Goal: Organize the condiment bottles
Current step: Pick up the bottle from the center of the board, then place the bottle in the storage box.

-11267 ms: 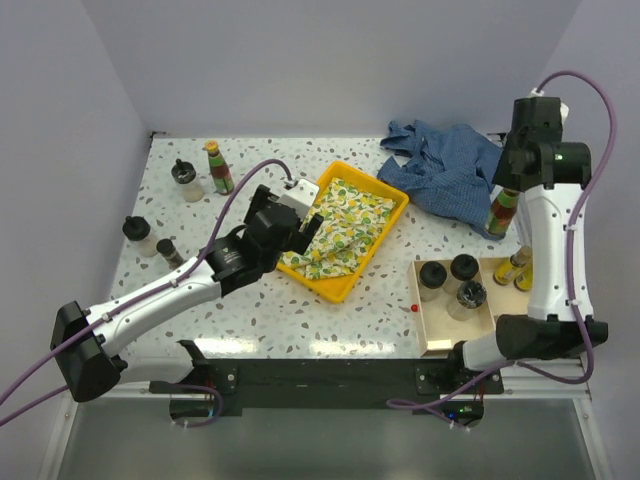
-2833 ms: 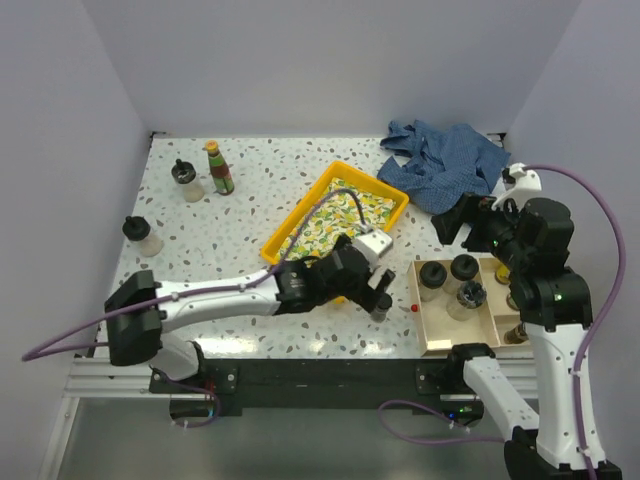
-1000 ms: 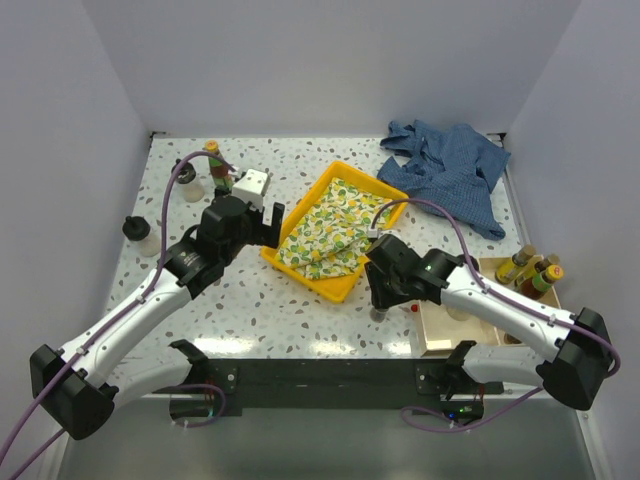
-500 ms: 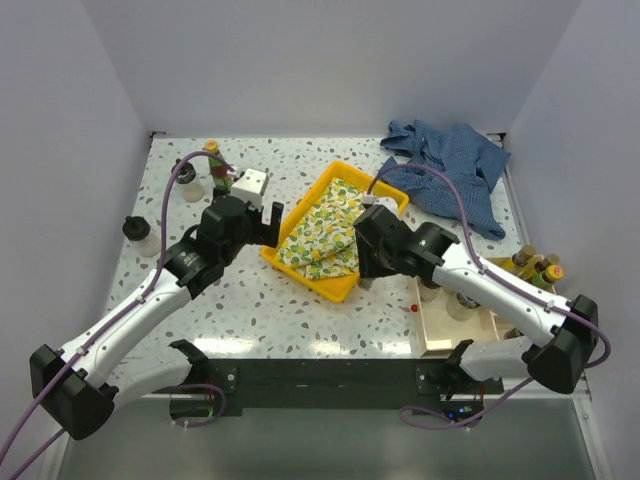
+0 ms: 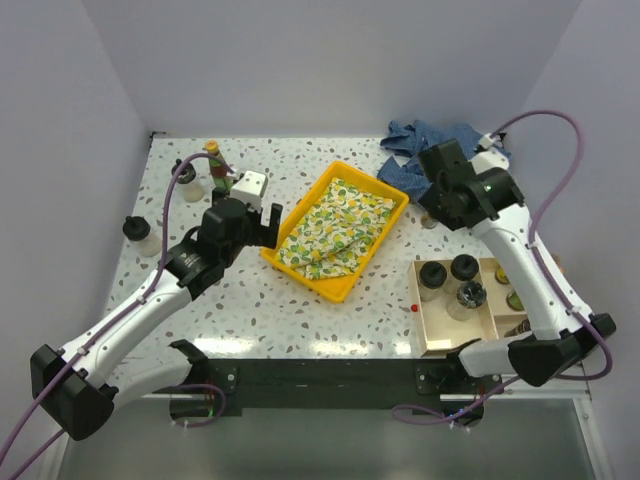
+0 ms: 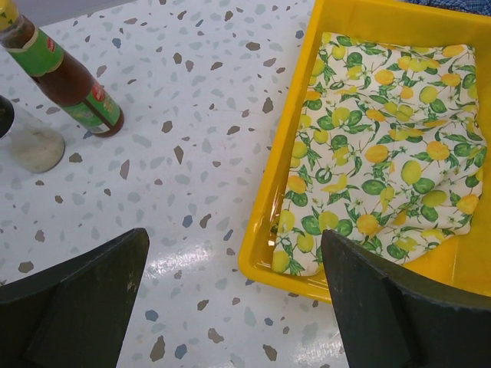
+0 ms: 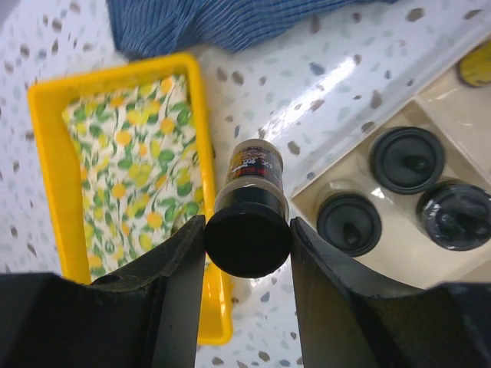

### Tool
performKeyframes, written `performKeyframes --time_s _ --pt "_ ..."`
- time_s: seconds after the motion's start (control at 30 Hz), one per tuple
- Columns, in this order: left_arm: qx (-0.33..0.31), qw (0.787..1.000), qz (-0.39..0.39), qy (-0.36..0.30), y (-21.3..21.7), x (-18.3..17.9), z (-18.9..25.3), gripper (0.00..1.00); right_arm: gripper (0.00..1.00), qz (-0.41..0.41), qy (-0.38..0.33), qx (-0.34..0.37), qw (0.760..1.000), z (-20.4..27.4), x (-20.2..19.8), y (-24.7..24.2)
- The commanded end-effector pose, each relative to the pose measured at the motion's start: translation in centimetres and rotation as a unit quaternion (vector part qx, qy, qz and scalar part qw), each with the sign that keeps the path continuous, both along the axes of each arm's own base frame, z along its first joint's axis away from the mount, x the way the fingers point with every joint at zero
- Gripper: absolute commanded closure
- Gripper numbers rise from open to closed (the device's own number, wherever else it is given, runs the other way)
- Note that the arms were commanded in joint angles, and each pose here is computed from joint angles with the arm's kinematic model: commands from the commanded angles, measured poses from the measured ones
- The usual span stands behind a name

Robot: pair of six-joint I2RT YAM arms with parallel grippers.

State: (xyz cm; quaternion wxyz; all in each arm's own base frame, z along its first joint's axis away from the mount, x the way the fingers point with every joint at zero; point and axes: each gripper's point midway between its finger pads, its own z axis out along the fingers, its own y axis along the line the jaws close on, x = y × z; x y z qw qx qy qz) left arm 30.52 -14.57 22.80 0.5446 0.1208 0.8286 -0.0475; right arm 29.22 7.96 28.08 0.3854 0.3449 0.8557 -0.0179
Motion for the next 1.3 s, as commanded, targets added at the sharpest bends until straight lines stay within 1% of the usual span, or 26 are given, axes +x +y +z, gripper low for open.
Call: performKeyframes --time_s 0.0,0.13,0.17,0.33,0.4,0.5,0.8,0.87,0.9,1.0,1.17,1.27 --pt "-0.003 1.000 0.005 -0.015 0.2 0.3 0.7 0.00 1.00 -0.119 -0.032 0.020 0.992 2.6 -2.2 -5.0" --pt "0.000 1.000 0.008 -0.013 0.2 0.4 0.4 0.00 1.00 -0.191 -0.006 -0.001 0.982 2.2 -4.0 -9.1" --pt "0.001 1.000 0.010 -0.012 0.3 0.5 0.3 0.00 1.00 -0.199 0.003 -0.004 0.980 2.1 -4.9 -9.8" --pt "0.004 1.000 0.008 -0.003 0.1 0.5 -0.2 0.00 1.00 -0.234 0.015 -0.037 0.971 2.5 -6.9 -13.1" --pt "0.001 1.000 0.008 -0.006 0.1 0.5 -0.1 0.00 1.00 -0.235 0.033 -0.053 0.970 2.1 -7.8 -14.1" --pt "0.002 1.000 0.009 -0.006 0.2 0.5 -0.2 0.00 1.00 -0.259 0.053 -0.048 0.963 0.9 -10.1 -15.6" --pt "0.005 1.000 0.001 0.009 -0.4 0.6 -1.3 0.00 1.00 -0.254 0.091 -0.046 0.962 -2.5 -14.4 -15.7" --pt "0.007 1.000 -0.002 0.016 -0.6 0.6 -1.7 0.00 1.00 -0.263 0.105 -0.043 0.958 -3.4 -15.3 -15.9" --pt "0.007 1.000 -0.001 0.017 -0.6 0.6 -1.8 0.00 1.00 -0.260 0.101 -0.042 0.959 -3.4 -15.8 -15.9" --pt "0.005 1.000 0.000 0.019 -0.7 0.7 -1.8 0.00 1.00 -0.258 0.095 -0.042 0.961 -3.7 -16.7 -15.9" --pt "-0.002 1.000 -0.002 0.016 -0.7 0.5 -1.4 0.00 1.00 -0.257 0.127 -0.048 0.957 -6.2 -18.3 -15.9" --pt "-0.002 1.000 -0.004 0.013 -0.7 0.3 -1.4 0.00 1.00 -0.261 0.136 -0.038 0.955 -7.5 -19.1 -15.5"
